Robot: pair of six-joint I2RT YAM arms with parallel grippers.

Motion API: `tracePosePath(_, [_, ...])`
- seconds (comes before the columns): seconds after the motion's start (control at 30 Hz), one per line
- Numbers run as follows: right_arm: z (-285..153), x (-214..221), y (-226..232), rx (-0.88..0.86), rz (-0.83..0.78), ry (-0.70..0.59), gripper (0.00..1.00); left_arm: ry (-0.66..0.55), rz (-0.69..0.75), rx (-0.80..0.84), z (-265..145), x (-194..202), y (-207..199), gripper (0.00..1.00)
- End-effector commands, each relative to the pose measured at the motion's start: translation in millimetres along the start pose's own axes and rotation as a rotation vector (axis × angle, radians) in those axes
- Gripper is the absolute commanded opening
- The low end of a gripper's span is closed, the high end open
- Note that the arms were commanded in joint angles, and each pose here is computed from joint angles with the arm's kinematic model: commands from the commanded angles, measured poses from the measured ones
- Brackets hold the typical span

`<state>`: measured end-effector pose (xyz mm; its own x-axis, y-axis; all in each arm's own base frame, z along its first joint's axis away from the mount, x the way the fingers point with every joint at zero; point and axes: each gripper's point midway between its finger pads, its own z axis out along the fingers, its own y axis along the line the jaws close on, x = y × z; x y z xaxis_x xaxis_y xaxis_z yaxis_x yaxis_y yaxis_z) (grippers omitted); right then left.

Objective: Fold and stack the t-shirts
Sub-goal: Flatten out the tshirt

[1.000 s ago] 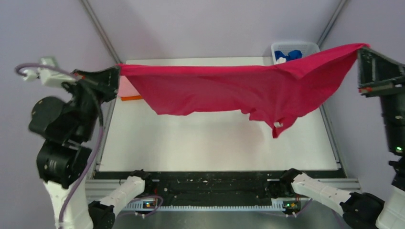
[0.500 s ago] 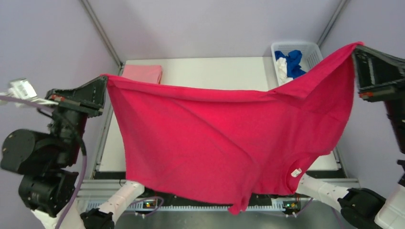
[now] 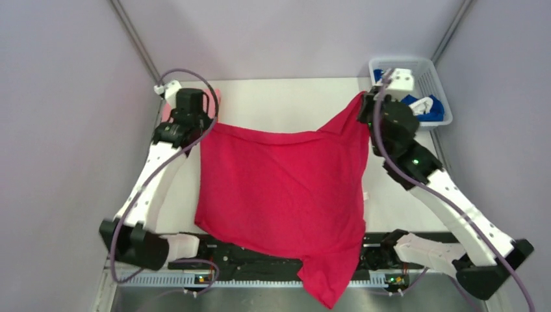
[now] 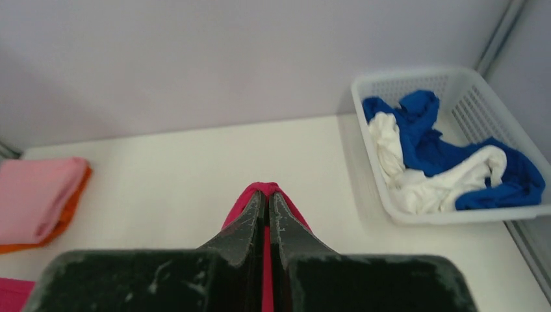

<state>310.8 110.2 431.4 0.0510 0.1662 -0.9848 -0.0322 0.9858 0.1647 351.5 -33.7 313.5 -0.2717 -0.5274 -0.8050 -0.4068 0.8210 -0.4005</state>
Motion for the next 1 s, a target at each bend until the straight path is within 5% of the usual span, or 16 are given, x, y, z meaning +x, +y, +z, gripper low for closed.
tracePosePath(0.0, [39,30,-21,0.164,0.054,-0.034,0.00,0.058,-0.041,-0.205,77,35,38,0.00])
tracePosePath(0.2, [102,106,-28,0.182,0.064,0.094,0.00,0.173,0.026,-0.332,157,76,55,0.00])
tracePosePath(0.67, [194,209,-43,0.255,0.030,0.257,0.00,0.240,0.041,-0.374,260,91,44,0.00])
tracePosePath(0.73, [207,230,-51,0.275,0.041,0.292,0.00,0.253,0.031,-0.381,274,98,46,0.15])
tracePosePath(0.87, [246,260,-62,0.296,0.063,0.340,0.00,0.235,0.030,-0.362,294,87,35,0.80])
tracePosePath(0.9, [256,269,-64,0.294,0.075,0.378,0.13,0.231,0.027,-0.348,296,79,28,0.90])
tracePosePath(0.97, [268,282,-64,0.287,0.114,0.469,0.59,0.236,0.027,-0.311,292,65,14,0.98])
